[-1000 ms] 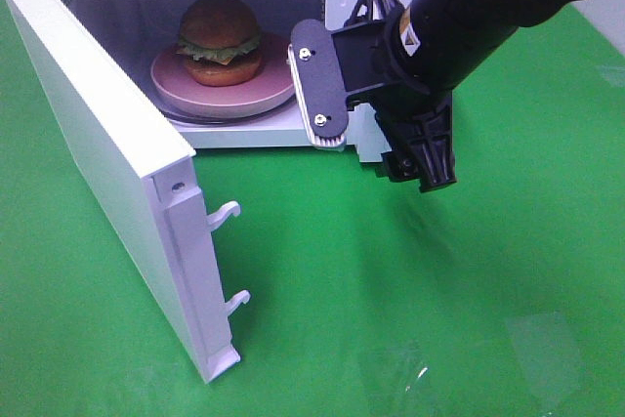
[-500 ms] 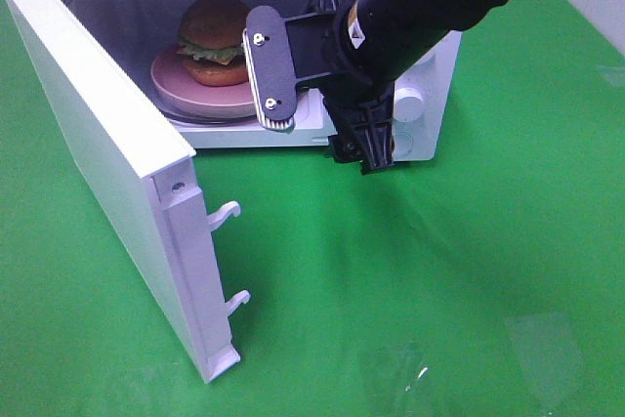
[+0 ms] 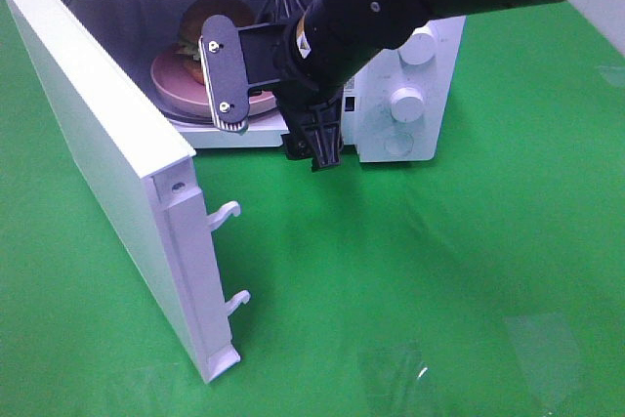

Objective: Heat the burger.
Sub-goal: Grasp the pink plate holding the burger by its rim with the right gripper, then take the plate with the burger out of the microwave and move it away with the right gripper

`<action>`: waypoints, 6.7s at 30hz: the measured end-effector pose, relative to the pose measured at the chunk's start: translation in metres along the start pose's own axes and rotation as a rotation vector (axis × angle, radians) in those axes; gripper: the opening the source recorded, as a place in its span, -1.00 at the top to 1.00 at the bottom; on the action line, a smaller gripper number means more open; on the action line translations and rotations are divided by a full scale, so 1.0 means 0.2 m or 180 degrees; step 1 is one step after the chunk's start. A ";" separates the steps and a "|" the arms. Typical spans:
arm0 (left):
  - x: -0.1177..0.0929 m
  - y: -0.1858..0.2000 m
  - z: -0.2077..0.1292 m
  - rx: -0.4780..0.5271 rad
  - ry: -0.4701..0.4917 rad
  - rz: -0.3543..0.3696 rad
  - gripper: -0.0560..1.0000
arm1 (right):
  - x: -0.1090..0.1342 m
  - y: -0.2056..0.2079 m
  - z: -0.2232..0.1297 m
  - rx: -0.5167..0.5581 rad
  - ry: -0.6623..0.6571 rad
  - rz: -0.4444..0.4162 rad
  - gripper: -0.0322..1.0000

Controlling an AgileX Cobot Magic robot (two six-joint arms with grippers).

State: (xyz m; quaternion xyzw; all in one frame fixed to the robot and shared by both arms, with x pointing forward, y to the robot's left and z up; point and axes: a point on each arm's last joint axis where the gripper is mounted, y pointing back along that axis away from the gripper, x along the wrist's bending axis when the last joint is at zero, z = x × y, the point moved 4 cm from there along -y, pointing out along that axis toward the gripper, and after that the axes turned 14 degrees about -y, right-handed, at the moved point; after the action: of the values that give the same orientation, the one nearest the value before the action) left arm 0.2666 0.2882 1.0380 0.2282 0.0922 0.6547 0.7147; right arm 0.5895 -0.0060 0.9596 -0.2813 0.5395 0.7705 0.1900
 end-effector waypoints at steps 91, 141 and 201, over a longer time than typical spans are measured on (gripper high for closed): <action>0.00 0.00 0.00 0.0005 -0.0009 0.0016 -0.96 | -0.03 -0.67 0.11 -0.0251 -0.0393 -0.0069 0.77; 0.00 0.00 0.00 0.0005 -0.0009 0.0016 -0.96 | 0.11 -0.16 -0.09 -0.0262 0.0963 0.0263 0.79; 0.00 0.00 0.00 0.0005 -0.0009 0.0016 -0.96 | 0.60 0.58 -0.37 -0.0451 0.0244 0.0272 0.79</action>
State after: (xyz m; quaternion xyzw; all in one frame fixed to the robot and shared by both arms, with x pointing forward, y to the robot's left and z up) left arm 0.2666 0.2889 1.0380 0.2299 0.0912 0.6561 0.7130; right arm 0.4454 -0.1160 0.9487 -0.3000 0.5021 0.8028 0.1158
